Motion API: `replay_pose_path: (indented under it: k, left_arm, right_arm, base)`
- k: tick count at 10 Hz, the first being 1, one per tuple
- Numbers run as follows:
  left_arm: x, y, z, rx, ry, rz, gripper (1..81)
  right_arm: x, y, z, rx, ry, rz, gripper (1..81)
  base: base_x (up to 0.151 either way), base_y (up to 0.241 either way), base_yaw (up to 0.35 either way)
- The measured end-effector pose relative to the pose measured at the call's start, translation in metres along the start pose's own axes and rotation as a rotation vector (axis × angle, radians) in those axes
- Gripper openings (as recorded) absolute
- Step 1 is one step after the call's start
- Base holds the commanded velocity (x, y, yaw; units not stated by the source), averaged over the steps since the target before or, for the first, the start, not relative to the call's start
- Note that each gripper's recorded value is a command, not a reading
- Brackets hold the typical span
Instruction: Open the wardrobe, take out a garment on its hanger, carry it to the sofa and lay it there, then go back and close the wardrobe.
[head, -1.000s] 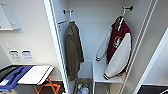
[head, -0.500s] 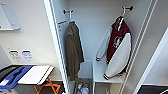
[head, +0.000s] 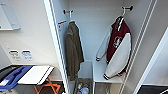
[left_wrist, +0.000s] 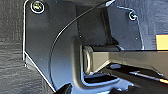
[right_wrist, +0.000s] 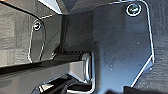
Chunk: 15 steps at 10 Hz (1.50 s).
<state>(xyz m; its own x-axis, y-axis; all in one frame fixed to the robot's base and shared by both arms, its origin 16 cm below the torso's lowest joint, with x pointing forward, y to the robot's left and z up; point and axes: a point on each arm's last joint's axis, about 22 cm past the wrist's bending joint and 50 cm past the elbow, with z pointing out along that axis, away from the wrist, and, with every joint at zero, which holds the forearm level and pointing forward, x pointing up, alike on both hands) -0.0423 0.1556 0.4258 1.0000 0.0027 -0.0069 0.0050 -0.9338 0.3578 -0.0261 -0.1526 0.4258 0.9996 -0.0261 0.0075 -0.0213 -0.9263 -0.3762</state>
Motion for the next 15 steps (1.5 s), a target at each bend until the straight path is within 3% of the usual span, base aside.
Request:
replay_pose_path:
  k: [3,5,8,10,12,15]
  left_arm:
    - [0.0,-0.028,-0.006,0.045,-0.009,-0.017,81.1]
    - [-0.001,-0.024,-0.005,0.041,-0.016,-0.002,81.1]
    - [0.008,-0.024,-0.005,0.039,0.013,-0.021,81.1]
    - [0.032,-0.019,-0.004,0.033,0.039,-0.001,81.1]
    - [0.065,-0.02,-0.004,0.036,0.064,0.071,81.1]
    - [0.084,-0.024,-0.006,0.053,0.07,0.272,81.1]
  right_arm:
    - [-0.001,0.002,0.004,-0.029,-0.005,-0.006,81.1]
    - [0.0,-0.002,0.005,-0.028,-0.004,-0.006,81.1]
    - [0.0,-0.002,0.005,-0.028,-0.003,-0.006,81.1]
    - [-0.002,-0.012,0.008,-0.016,-0.004,-0.003,81.1]
    - [-0.002,-0.014,0.009,-0.014,-0.005,-0.002,81.1]
    - [-0.002,-0.013,0.009,-0.016,-0.004,0.001,81.1]
  base:
    - [0.0,0.0,0.0]
    - [0.0,0.0,0.0]
    - [0.0,0.0,0.0]
    - [0.0,0.0,0.0]
    - [0.0,0.0,0.0]
    - [0.0,0.0,0.0]
